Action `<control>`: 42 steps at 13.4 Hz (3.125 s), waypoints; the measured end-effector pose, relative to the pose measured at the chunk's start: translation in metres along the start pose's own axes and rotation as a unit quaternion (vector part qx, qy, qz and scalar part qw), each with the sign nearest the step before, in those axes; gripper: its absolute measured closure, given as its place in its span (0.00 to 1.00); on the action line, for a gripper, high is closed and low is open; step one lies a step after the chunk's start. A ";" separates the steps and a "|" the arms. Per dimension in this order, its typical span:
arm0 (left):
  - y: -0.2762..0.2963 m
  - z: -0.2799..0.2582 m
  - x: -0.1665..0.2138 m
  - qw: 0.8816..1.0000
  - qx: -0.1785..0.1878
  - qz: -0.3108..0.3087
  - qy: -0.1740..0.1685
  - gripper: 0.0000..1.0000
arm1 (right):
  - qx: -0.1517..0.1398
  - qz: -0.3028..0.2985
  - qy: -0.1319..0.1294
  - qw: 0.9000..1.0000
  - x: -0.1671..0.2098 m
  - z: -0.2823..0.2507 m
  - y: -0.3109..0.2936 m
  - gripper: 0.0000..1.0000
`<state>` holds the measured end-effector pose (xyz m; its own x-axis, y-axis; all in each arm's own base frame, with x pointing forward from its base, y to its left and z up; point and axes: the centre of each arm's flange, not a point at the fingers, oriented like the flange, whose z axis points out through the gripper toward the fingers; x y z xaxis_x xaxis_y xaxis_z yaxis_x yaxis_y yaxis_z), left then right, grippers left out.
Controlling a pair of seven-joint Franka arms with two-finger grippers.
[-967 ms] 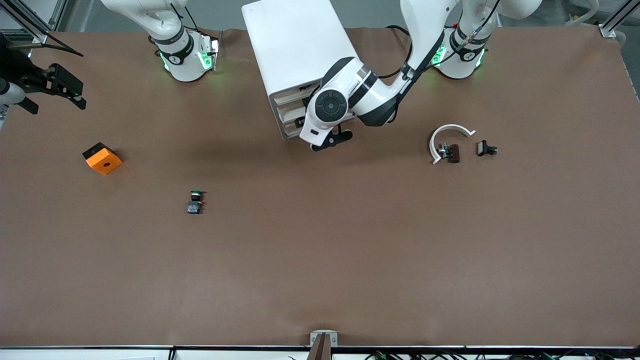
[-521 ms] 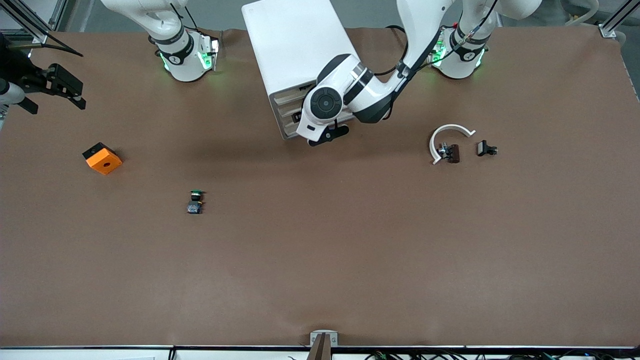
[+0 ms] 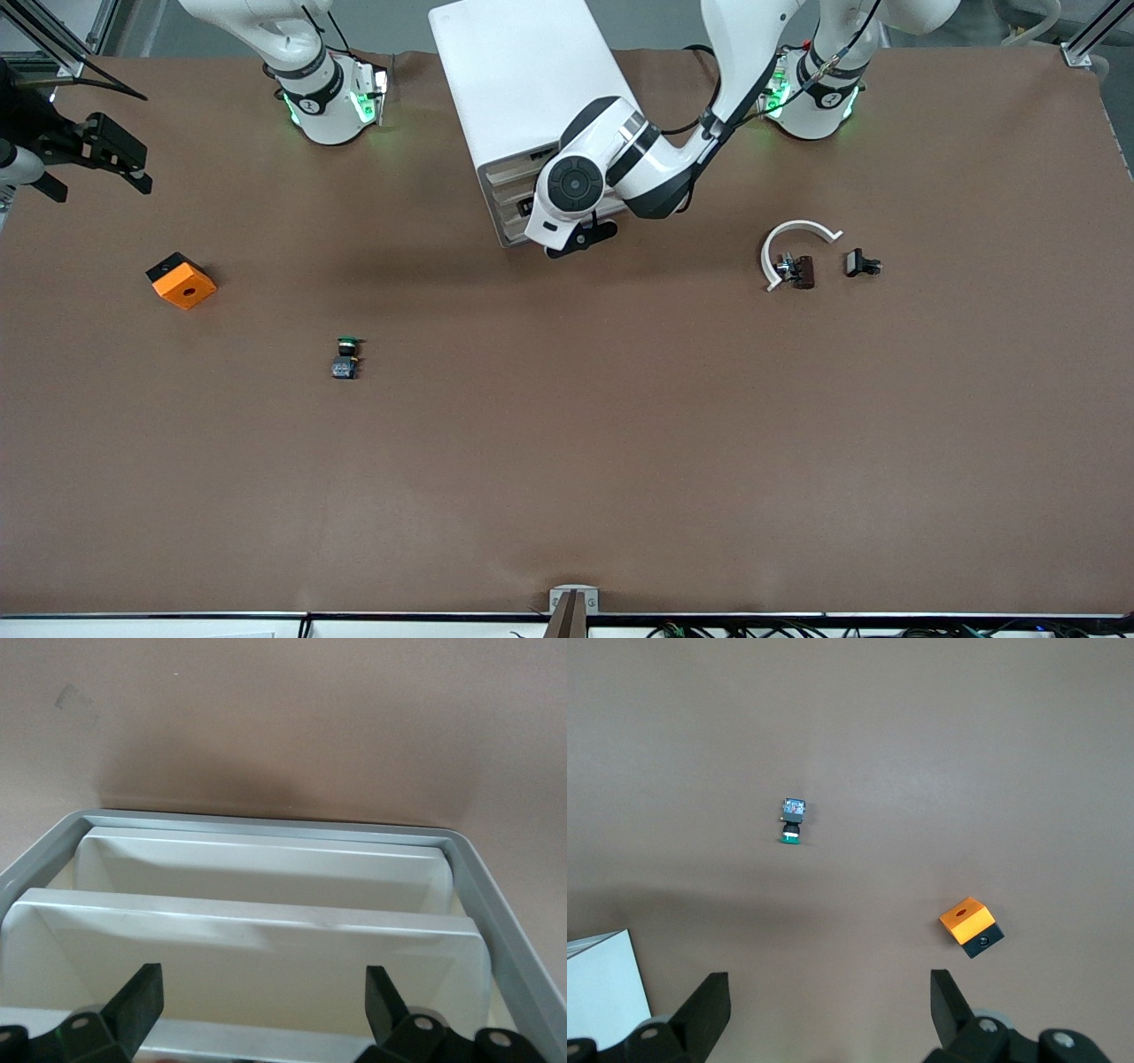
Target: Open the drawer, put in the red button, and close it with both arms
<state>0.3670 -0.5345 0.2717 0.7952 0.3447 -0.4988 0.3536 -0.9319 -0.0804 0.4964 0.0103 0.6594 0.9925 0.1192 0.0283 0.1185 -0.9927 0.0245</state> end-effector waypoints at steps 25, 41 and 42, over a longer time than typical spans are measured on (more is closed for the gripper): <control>-0.248 -0.340 0.282 0.944 -0.074 -0.109 0.303 0.00 | 0.000 0.000 0.000 1.000 0.000 0.000 0.000 0.00; -0.398 -0.451 0.175 0.960 0.015 0.061 0.275 0.00 | 0.000 -0.003 0.001 1.000 0.000 -0.001 -0.003 0.00; -0.407 -0.454 0.164 0.961 0.009 0.068 0.266 0.00 | 0.000 -0.003 0.001 1.000 0.000 -0.001 -0.003 0.00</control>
<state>0.5775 -0.0479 0.6142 0.9747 0.2235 0.0061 0.2234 -0.9727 -0.0632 0.4964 0.0136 0.6601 0.9917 0.1254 0.0297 0.1246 -0.9919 0.0256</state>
